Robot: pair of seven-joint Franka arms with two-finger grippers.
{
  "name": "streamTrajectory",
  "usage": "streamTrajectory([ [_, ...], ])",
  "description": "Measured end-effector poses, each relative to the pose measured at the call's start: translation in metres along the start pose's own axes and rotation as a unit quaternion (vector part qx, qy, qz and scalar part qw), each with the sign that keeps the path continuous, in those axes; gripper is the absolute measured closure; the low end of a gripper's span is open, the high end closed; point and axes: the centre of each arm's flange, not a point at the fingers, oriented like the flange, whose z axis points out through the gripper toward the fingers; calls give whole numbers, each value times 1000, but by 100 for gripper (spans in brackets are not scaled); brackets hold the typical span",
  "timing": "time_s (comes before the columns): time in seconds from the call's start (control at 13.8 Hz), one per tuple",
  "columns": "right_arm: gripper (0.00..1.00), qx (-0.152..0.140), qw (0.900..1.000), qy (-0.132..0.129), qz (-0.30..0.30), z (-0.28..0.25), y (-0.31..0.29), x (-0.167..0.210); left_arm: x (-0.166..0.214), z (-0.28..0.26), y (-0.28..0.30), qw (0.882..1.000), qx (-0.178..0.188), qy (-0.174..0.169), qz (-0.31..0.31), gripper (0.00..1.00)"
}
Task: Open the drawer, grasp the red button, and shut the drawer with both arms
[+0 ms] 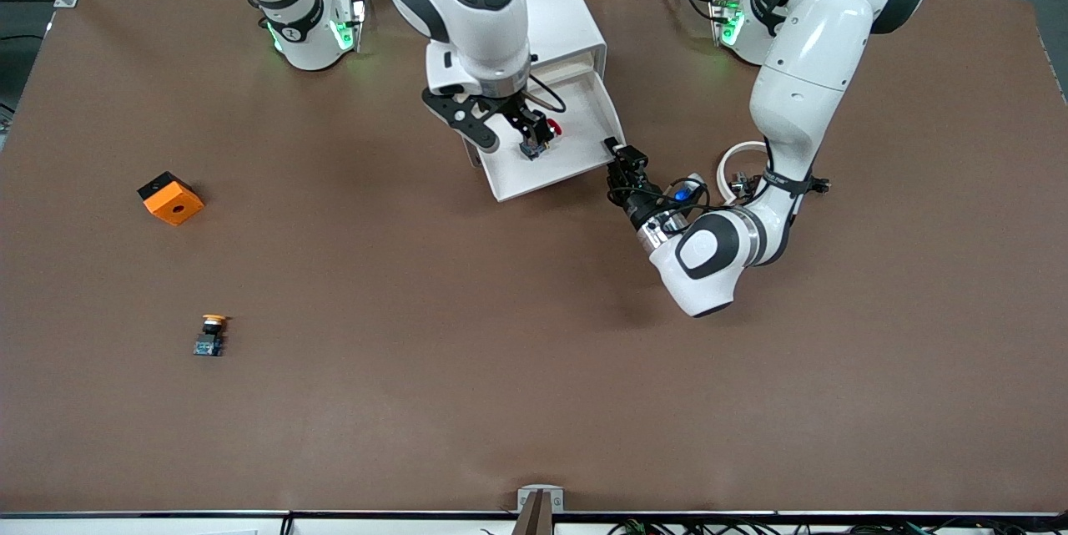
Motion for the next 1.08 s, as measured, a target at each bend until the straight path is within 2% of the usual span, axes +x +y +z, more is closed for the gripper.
streamTrajectory([
  [0.36,0,3,1000,0,1,34,-16,-9,-5,-5,-5,1000,-5,1,9,1],
  [0.65,0,-6,1000,1,-3,46,-18,-15,-14,-14,-19,999,-6,7,44,0],
  [0.87,0,-16,1000,2,-8,60,-20,-22,-23,-30,-40,992,-5,14,124,0],
  [1.08,0,-26,1000,3,-11,73,-22,-26,-28,-46,-56,980,-17,15,197,0],
])
